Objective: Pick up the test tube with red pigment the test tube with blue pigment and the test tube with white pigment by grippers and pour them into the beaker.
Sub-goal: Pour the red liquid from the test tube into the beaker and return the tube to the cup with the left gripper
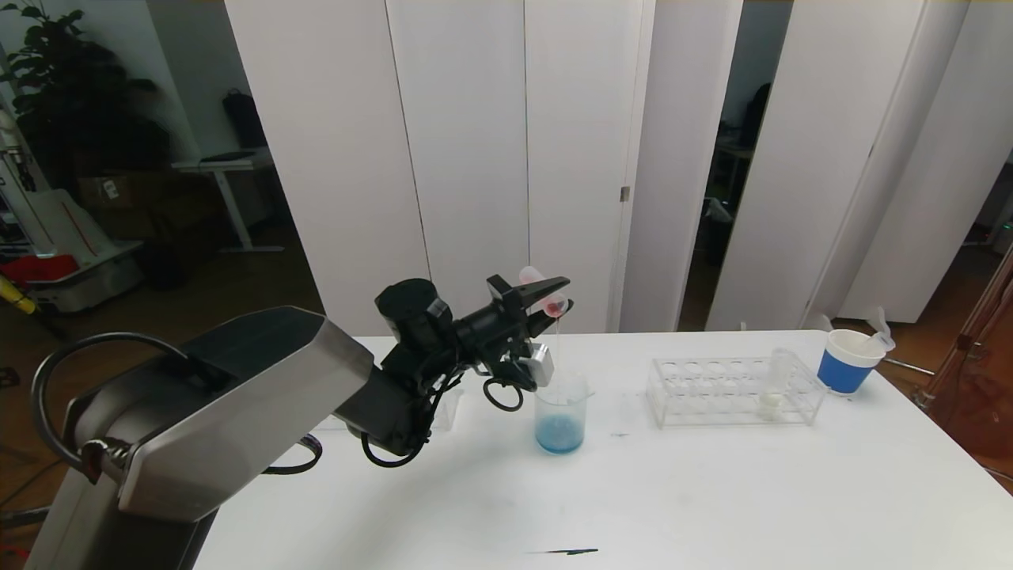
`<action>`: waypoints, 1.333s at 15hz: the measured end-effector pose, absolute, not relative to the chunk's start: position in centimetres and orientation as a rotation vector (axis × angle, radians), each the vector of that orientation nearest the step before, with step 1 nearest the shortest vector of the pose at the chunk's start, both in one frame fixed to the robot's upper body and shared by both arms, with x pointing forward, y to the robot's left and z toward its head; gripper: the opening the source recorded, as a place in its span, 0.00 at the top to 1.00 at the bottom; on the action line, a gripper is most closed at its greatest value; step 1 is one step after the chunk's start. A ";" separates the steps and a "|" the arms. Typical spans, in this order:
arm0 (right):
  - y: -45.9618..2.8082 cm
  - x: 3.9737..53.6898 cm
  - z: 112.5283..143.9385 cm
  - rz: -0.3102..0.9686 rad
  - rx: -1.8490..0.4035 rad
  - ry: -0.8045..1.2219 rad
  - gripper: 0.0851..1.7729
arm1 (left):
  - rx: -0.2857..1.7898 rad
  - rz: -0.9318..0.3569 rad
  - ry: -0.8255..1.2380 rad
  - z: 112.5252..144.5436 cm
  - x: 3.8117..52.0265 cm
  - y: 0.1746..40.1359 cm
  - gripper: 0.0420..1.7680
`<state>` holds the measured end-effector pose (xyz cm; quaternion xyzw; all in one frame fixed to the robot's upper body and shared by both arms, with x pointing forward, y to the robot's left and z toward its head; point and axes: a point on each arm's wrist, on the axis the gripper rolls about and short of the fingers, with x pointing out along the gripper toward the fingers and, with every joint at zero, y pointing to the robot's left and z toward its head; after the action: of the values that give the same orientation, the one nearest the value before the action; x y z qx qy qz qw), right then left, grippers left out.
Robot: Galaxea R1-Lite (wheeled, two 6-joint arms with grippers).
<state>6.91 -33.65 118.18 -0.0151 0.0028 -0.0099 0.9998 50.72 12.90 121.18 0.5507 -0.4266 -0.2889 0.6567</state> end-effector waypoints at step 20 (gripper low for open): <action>-33.7 6.9 118.2 -0.020 -0.030 0.005 0.01 | 1.269 -0.606 -1.019 122.8 50.7 13.0 0.68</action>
<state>6.91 -33.65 118.19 -0.0151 0.0026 -0.0099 0.9998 50.72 12.97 122.84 0.5577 -0.4477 -0.2665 0.6462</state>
